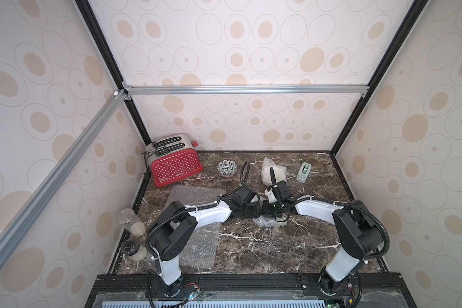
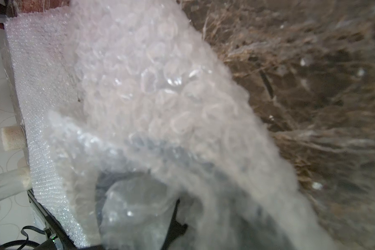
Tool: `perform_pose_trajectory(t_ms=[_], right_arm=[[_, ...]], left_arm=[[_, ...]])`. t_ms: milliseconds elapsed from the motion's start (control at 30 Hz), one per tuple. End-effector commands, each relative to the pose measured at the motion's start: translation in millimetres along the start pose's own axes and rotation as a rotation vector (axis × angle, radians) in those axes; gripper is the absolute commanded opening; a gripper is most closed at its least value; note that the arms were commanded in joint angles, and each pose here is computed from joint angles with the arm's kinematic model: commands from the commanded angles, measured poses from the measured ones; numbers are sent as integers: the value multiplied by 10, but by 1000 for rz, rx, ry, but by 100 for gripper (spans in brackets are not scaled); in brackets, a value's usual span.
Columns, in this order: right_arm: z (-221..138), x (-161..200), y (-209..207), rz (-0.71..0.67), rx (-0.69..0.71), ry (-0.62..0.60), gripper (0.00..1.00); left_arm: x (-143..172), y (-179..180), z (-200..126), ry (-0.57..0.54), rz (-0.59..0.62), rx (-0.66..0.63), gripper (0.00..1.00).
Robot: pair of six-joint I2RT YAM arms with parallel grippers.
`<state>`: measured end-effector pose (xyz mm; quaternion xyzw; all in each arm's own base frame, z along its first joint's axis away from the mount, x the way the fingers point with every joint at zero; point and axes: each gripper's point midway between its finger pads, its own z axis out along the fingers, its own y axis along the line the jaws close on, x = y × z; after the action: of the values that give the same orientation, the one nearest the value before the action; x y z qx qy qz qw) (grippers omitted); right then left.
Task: Wrap bowls in bubble wrap
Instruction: Wrap the bowl in bubble wrap.
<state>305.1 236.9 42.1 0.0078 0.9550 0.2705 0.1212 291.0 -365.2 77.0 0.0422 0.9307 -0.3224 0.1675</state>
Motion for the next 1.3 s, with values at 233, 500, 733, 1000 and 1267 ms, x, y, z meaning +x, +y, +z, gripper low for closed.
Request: perform_pose_trajectory(t_ms=[233, 500, 733, 1000, 1267], right_arm=[[-412, -70, 46, -22, 36, -45, 14], [-742, -170, 411, -117, -77, -69, 18], [-478, 42, 280, -58, -77, 16, 10], [4, 42, 22, 16, -24, 48, 8], [92, 160, -354, 82, 127, 110, 8]], left_arm=[[257, 372, -50, 59, 3, -147, 4], [155, 259, -15, 50, 14, -127, 5], [41, 111, -31, 47, 38, -110, 9], [2, 51, -60, 44, 38, -94, 11], [-277, 510, -476, -65, -96, -141, 47]])
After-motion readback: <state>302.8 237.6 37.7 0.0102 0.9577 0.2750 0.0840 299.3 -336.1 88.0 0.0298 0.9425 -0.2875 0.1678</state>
